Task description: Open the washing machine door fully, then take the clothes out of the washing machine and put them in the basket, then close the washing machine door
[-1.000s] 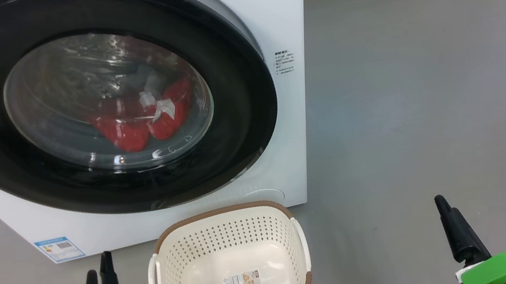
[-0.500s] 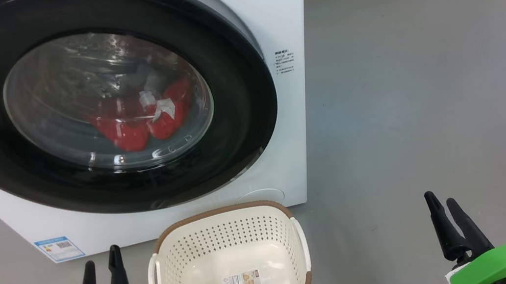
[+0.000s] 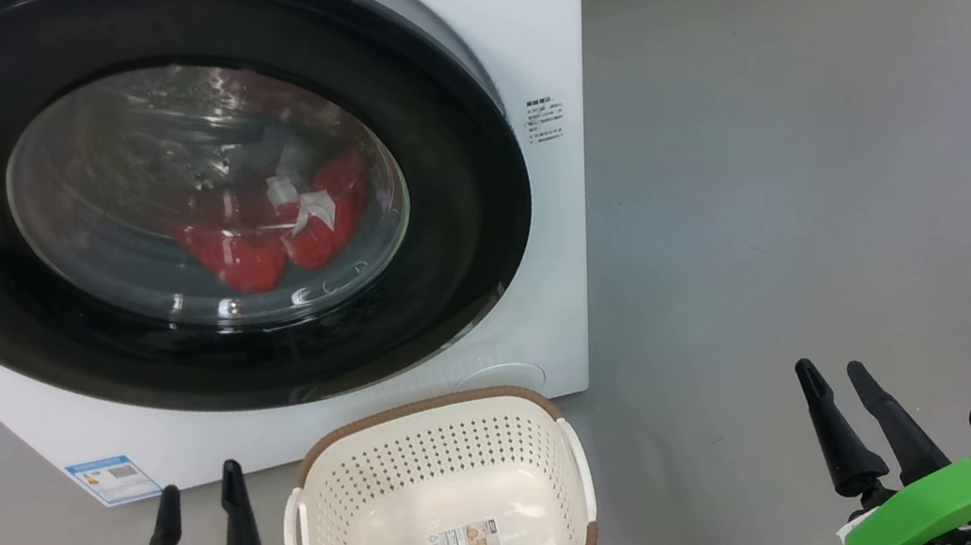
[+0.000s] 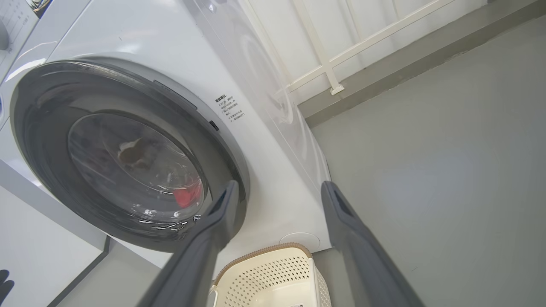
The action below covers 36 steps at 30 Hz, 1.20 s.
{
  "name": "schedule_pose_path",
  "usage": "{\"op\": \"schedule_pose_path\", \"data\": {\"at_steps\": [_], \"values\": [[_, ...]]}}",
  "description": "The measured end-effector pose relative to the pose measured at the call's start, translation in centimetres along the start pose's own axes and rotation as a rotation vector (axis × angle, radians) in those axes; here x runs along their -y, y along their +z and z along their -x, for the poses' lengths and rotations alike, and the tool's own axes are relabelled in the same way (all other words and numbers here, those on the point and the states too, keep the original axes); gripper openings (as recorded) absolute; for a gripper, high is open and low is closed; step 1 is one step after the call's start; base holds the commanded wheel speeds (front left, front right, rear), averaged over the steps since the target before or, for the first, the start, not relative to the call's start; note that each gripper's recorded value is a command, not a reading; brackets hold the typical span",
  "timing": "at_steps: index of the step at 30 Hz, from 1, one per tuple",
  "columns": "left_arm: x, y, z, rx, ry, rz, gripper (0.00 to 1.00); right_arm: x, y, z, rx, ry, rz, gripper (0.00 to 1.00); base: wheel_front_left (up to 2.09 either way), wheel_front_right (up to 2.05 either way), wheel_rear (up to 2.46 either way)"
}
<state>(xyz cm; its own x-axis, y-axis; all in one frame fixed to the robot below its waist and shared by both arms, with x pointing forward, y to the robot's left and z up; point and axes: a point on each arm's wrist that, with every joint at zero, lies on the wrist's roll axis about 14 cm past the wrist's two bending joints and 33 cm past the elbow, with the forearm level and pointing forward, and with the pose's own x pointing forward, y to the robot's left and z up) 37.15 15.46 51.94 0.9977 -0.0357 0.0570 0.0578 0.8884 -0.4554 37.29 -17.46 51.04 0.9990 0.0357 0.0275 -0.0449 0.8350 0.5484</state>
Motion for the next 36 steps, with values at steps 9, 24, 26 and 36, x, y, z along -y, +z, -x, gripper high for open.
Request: {"op": "schedule_pose_path", "data": {"at_steps": [9, 24, 26, 36], "values": [[0.5, 0.5, 0.0, 0.025, -0.020, -0.123, 1.00, -0.8, 0.4, -0.1, 0.012, 0.032, 0.104, 1.00, 0.00, 0.00, 0.00], [1.9, 1.4, 0.1, 0.083, -0.073, -0.303, 1.00, -2.2, 1.5, -0.1, 0.056, 0.080, 0.274, 1.00, 0.00, 0.00, 0.00], [2.1, 1.4, 0.1, 0.087, -0.079, -0.324, 1.00, -2.4, 1.6, -0.1, 0.057, 0.085, 0.305, 1.00, 0.00, 0.00, 0.00], [2.5, 1.7, 0.3, 0.113, -0.093, -0.435, 1.00, -3.3, 2.2, 0.0, 0.087, 0.117, 0.424, 1.00, 0.00, 0.00, 0.00]]}}
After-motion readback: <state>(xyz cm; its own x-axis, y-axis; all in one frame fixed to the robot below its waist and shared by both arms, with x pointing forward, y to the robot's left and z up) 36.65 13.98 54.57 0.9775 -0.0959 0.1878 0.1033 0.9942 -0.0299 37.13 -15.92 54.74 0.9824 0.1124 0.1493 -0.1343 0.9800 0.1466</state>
